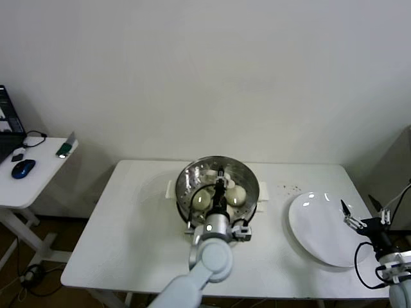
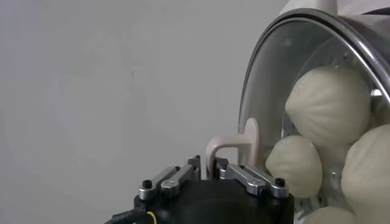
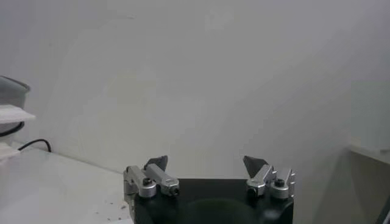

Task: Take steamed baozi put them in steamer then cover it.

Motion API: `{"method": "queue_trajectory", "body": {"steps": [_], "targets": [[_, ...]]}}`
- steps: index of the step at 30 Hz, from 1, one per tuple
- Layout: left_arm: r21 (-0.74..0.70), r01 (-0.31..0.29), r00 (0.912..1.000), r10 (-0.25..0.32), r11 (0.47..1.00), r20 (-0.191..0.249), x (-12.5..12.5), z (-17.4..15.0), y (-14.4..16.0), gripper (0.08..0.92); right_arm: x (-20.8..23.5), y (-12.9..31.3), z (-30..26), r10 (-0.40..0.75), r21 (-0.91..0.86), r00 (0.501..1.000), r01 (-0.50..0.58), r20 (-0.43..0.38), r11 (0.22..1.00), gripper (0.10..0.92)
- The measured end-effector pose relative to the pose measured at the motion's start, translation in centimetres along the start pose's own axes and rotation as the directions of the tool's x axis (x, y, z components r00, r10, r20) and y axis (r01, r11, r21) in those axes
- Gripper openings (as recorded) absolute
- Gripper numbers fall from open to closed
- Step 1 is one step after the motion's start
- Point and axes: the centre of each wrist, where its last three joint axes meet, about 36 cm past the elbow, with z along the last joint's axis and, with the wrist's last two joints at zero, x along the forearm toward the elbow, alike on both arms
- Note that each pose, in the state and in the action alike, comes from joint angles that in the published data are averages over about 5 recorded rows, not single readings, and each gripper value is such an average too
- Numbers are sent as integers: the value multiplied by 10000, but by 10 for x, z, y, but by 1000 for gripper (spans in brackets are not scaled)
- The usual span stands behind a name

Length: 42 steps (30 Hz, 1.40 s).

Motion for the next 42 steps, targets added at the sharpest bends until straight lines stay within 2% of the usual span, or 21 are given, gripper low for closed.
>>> {"method": "queue_trajectory", "body": {"steps": [9,17,21,27,33,38,42], "targets": [[320,-198,9998,196,9993,66,12,15,10,479,1,-1,-1,-51,-15,9999,51,-107,10000,823],[1130,-424,9989,401,9927,224,31,40,31,713,3,-2,-5,-181,-92,9991,178,-372,9998,823],[1565,-550,9982,502,9862,339,42,59,41,801,4,-2,-7,-255,-129,9984,249,-508,9996,823],[2497,-678,9966,539,9659,618,59,89,54,822,4,1,-10,-308,-308,9977,290,-604,9991,823],[3982,-571,9942,157,9155,1064,69,129,60,823,6,10,-10,-504,-470,9964,472,-680,9978,823],[5786,-475,9902,-379,8142,1346,76,168,57,823,7,20,-9,-638,-666,9958,593,-664,9960,823],[7184,-278,9892,-842,6951,1197,82,200,49,823,7,29,-9,-732,-815,9952,678,-652,9944,823]]}}
